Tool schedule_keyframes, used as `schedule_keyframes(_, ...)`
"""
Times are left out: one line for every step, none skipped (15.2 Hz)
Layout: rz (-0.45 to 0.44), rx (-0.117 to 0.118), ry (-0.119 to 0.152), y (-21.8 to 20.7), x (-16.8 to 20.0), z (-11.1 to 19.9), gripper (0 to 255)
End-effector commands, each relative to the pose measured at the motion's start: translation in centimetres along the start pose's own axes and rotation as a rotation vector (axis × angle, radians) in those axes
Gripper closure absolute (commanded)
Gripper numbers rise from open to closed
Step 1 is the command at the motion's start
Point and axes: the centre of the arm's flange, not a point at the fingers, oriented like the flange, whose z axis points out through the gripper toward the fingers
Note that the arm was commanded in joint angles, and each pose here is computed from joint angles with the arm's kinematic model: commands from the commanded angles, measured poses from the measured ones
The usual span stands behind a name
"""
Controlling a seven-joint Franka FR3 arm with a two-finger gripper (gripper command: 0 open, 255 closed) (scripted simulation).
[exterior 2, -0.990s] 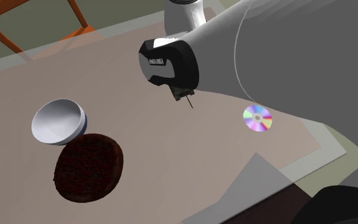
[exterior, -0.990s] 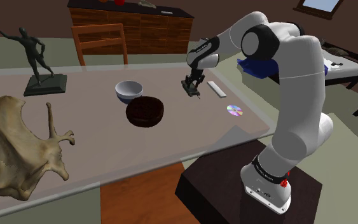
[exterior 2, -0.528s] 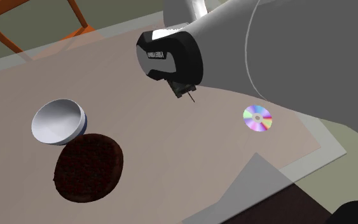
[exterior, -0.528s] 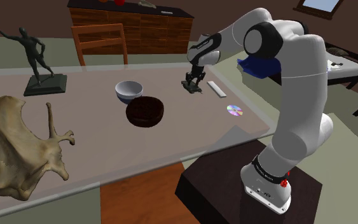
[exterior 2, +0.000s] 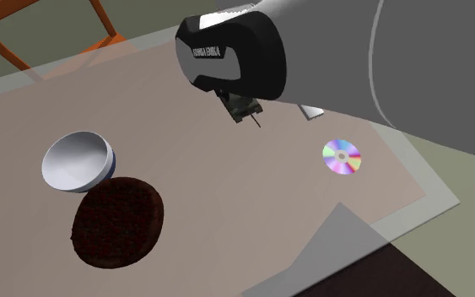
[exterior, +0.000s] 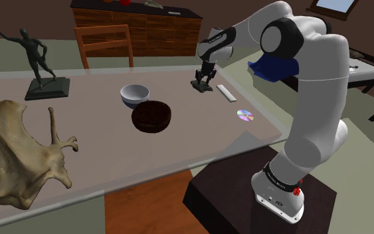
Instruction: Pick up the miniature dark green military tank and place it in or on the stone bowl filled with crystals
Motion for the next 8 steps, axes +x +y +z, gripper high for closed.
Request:
schedule_keyframes(0.000,0.000,0.000,0.0,0.2,-1.2,255)
schedule_keyframes(0.000,0.000,0.000,0.0,0.2,-1.7,255)
schedule_keyframes(0.000,0.000,0.000,0.0,0.2,-2.2,255)
schedule_keyframes(0.000,0.000,0.000,0.0,0.3,-2.8,255)
schedule_keyframes(0.000,0.000,0.000,0.0,0.3,-3.3,255)
schedule_keyframes(0.000,0.000,0.000,0.1,0.4,-3.8,255)
schedule_keyframes(0.000,0.000,0.000,0.1,0.4,-4.3,255)
schedule_keyframes(0.000,0.000,0.000,0.1,0.5,-4.9,255)
